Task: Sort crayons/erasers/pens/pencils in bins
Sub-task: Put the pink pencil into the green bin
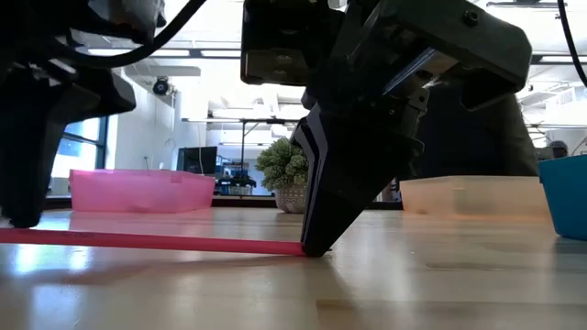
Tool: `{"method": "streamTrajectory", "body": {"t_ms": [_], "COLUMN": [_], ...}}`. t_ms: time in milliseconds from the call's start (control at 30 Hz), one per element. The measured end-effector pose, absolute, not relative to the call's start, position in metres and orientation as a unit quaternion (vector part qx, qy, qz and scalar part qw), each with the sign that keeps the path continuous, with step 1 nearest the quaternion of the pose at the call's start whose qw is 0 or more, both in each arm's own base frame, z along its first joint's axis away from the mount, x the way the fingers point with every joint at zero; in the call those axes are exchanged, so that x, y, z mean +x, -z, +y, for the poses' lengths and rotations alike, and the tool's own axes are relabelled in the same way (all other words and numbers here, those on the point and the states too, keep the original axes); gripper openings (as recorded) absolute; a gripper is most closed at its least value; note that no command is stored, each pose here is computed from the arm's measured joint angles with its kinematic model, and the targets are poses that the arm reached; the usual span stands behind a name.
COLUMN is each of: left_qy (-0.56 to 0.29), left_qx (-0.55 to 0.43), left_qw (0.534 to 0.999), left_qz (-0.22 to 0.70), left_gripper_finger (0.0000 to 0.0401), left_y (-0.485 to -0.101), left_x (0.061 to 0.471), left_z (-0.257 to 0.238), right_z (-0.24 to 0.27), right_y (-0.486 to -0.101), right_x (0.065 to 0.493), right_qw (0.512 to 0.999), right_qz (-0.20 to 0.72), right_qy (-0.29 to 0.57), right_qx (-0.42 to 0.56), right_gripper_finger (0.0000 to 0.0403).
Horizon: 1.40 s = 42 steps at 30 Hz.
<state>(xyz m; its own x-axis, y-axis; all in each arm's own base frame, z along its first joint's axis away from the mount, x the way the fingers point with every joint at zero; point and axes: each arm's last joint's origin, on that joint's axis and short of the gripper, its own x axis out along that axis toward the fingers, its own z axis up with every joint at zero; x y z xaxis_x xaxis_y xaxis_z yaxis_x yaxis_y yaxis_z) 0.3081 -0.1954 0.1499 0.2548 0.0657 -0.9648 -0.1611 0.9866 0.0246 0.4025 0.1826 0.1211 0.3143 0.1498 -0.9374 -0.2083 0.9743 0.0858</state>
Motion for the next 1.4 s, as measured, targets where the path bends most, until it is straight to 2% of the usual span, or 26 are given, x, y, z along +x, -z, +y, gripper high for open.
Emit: {"method": "streamTrajectory", "body": {"t_ms": [467,567,733,1167,1400], "left_qy": [-0.093,-0.092,-0.094,-0.102,-0.103], "left_qx": [-0.044,-0.044,-0.047,-0.059,-0.068], "left_qw": [0.782,0.783,0.784,0.783,0.782], "left_qz": [0.614,0.613,0.611,0.610,0.611], "left_gripper_finger": [0.0088,0.0072,0.0014,0.0005,0.0004], "left_y": [-0.134,-0.134,-0.134,-0.134,-0.139], "left_x": [0.312,0.312,0.311,0.307,0.305], "left_z": [-0.195,-0.196,-0.197,-0.202,-0.202], "right_z": [0.183,0.183,0.183,0.184,0.179], "right_y": [-0.121,-0.121,-0.121,-0.127,-0.153], "right_x": [0.403,0.403,0.403,0.402,0.394], "right_qw": [0.812,0.812,0.813,0.817,0.825], "right_qz": [0.573,0.572,0.572,0.568,0.559], "right_qy": [-0.110,-0.110,-0.110,-0.097,-0.078], "right_qx": [-0.026,-0.026,-0.025,-0.011,-0.025], "right_gripper_finger": [0.0000,0.0000,0.0000,0.0000,0.0040]}}
